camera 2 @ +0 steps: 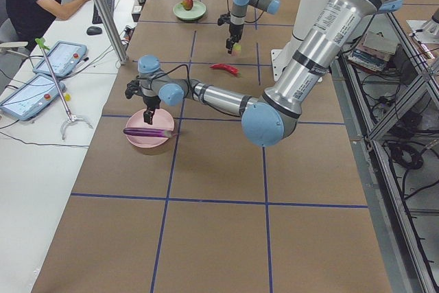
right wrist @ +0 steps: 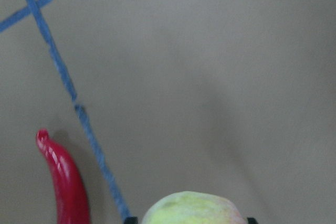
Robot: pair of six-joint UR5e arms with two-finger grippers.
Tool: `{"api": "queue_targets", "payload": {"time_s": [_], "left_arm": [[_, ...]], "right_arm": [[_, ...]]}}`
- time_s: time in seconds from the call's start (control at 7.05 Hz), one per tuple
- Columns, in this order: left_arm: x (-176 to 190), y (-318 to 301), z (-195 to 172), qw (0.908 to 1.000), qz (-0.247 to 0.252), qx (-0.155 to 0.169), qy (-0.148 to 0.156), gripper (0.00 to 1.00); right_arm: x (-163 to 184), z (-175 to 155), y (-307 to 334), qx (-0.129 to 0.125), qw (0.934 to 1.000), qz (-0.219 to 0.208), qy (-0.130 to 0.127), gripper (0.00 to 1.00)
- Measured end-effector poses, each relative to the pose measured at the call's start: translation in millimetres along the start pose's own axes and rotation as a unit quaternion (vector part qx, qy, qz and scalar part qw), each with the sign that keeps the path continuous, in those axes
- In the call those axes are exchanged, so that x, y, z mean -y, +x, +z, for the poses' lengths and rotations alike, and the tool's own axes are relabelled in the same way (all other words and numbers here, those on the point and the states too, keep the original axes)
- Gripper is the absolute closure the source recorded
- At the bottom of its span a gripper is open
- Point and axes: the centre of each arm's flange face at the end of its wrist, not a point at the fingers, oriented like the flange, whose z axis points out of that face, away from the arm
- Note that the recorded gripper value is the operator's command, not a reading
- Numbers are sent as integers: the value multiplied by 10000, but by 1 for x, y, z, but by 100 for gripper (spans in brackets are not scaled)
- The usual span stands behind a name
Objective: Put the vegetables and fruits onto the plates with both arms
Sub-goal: 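Place custard apple on green plate with right gripper while left reaches chili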
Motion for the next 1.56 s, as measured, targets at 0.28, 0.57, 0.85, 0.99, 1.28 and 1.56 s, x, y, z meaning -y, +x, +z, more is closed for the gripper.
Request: {"api": "queue_targets", "payload": {"time_s": [0.28, 0.57, 0.85, 0.99, 1.28, 1.56], "left_arm": [[-60, 132, -8, 9964, 381, -748, -153, 1], [-145, 264, -1, 9865, 1183, -1130, -66, 2], [-206, 343, 14, 9790, 1625, -1229, -51, 3], [-227, 361, 23, 9774, 1732, -1208, -138, 4], [-250, 372, 38, 9772, 1861, -1018, -93, 9], [-257, 370, 48, 9791, 1901, -720, -63, 65]], "right_arm": [[130, -20, 61, -260, 9967, -710, 300, 99], [257, -17, 127, -782, 9870, -1367, 330, 97], [347, 8, 178, -920, 9803, -1710, 373, 97], [371, 17, 196, -947, 9792, -1747, 406, 70], [392, 26, 213, -1018, 9776, -1794, 408, 0], [394, 29, 215, -970, 9772, -1840, 433, 0]]}}
